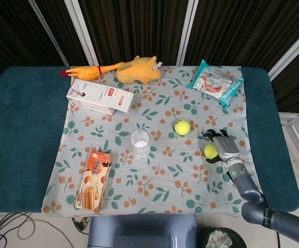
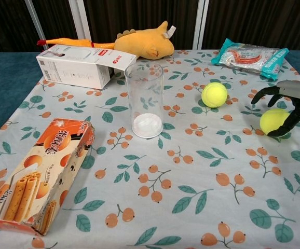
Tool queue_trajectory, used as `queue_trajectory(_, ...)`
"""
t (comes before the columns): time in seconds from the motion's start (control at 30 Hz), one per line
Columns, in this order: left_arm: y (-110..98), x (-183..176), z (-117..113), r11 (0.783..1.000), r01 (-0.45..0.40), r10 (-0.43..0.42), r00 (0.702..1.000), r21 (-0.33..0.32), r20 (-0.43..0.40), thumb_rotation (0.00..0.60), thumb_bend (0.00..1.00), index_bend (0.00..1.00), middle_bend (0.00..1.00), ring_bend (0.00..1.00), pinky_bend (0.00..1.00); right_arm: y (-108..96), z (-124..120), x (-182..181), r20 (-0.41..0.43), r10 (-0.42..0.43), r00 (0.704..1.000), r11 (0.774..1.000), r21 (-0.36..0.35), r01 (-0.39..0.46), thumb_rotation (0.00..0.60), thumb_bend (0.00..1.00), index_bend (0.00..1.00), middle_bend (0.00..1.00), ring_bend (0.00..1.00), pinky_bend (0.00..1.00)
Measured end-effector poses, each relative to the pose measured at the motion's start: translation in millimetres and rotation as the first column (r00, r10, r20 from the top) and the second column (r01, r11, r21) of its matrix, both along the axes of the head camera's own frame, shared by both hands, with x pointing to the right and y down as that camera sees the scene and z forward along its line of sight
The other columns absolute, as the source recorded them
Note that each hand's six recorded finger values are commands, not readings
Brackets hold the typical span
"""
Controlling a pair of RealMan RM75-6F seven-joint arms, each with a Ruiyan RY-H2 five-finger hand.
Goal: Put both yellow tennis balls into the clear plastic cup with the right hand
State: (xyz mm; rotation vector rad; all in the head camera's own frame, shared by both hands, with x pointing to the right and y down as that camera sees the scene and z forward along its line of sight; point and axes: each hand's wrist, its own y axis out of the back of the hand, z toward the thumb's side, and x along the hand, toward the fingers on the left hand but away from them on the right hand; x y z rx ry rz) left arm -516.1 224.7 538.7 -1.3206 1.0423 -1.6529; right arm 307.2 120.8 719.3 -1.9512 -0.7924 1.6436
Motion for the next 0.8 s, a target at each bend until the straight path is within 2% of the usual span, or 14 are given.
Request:
queue_trajectory(0.37, 0, -1, 0, 1.000, 0.003, -0.003, 1.000, 0.000, 0.002, 0.600, 0.00, 0.06, 0.00, 0.00, 0.08, 2, 1, 11, -0.028, 0.014, 1.000, 1.000, -0.019, -0.014, 0.600, 0.23, 0.25, 0.14, 0.23, 0.01)
queue_trajectory(0.57, 0, -1, 0, 1.000, 0.003, -0.003, 1.000, -0.003, 0.003, 0.600, 0.00, 0.06, 0.00, 0.00, 0.08, 3, 2, 14, -0.028, 0.024, 0.999, 0.999, -0.024, -0.025, 0.600, 0.23, 0.33, 0.23, 0.36, 0.06)
queue_trajectory(0.63, 0, -1, 0, 1.000, 0.004, -0.004, 1.000, -0.006, 0.006, 0.600, 0.00, 0.06, 0.00, 0.00, 0.09, 2, 2, 15, -0.026, 0.031, 0.999, 0.999, -0.016, -0.032, 0.600, 0.27, 0.35, 0.27, 0.41, 0.11)
queue_trajectory(0.7, 0, -1, 1, 1.000, 0.007, -0.007, 1.000, -0.009, 0.006, 0.600, 0.00, 0.06, 0.00, 0.00, 0.09, 2, 4, 15, -0.024, 0.038, 0.999, 0.999, -0.015, -0.038, 0.600, 0.37, 0.38, 0.32, 0.45, 0.18)
queue_trajectory(0.8, 0, -2, 0, 1.000, 0.008, -0.008, 1.000, -0.009, 0.006, 0.600, 0.00, 0.07, 0.00, 0.00, 0.09, 3, 5, 13, -0.012, 0.049, 0.999, 0.999, -0.014, -0.050, 0.600, 0.45, 0.42, 0.37, 0.48, 0.27)
